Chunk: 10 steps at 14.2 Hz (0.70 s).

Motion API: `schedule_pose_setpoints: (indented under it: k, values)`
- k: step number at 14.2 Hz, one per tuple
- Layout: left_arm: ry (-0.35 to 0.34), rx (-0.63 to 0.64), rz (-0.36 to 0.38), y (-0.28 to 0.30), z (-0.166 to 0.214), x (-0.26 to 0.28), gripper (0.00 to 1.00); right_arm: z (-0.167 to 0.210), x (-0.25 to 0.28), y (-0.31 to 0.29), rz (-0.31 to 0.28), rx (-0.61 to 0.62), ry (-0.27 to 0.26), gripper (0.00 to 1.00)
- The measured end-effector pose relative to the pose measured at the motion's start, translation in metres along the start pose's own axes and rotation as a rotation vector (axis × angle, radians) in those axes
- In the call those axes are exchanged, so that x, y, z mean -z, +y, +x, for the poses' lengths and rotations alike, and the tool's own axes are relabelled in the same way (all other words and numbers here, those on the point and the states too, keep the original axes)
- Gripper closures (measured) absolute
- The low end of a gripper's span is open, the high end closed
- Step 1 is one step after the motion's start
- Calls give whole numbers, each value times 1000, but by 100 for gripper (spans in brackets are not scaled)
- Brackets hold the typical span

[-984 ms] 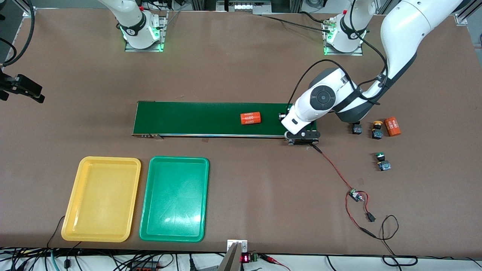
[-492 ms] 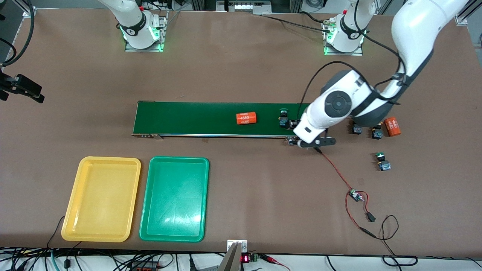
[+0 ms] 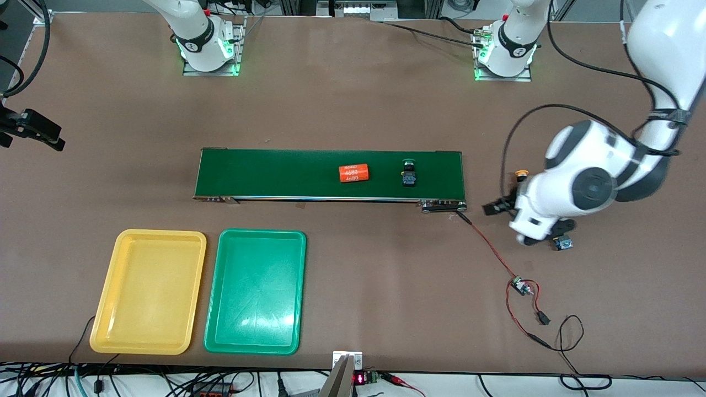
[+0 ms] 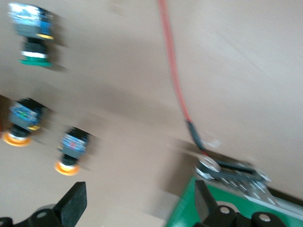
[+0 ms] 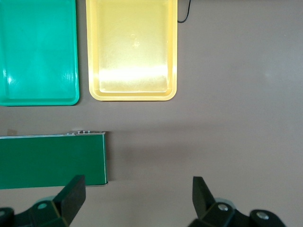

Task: Sort buttons by color to trays
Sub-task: 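Return the left gripper and grasp a second green-cap button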

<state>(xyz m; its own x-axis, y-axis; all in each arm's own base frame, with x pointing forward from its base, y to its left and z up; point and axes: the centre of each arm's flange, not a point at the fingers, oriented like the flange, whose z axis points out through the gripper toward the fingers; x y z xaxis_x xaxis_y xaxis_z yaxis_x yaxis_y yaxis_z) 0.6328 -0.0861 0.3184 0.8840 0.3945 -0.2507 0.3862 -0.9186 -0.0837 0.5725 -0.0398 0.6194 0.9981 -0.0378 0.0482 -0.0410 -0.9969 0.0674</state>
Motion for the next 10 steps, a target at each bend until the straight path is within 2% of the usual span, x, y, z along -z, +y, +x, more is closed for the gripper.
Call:
schedule_pose_setpoints:
  k: [3,6,10]
  values:
    - [9,-93,-8,-59,53,-33,0,0,0,0,0,0,0,0]
    - [109,-279,-67,-111,105,-72,0,0,0,-3,1,6,1,0]
    - [150,-323,-60,-131,123,-93,0,0,2,-19,2,33,4,0]
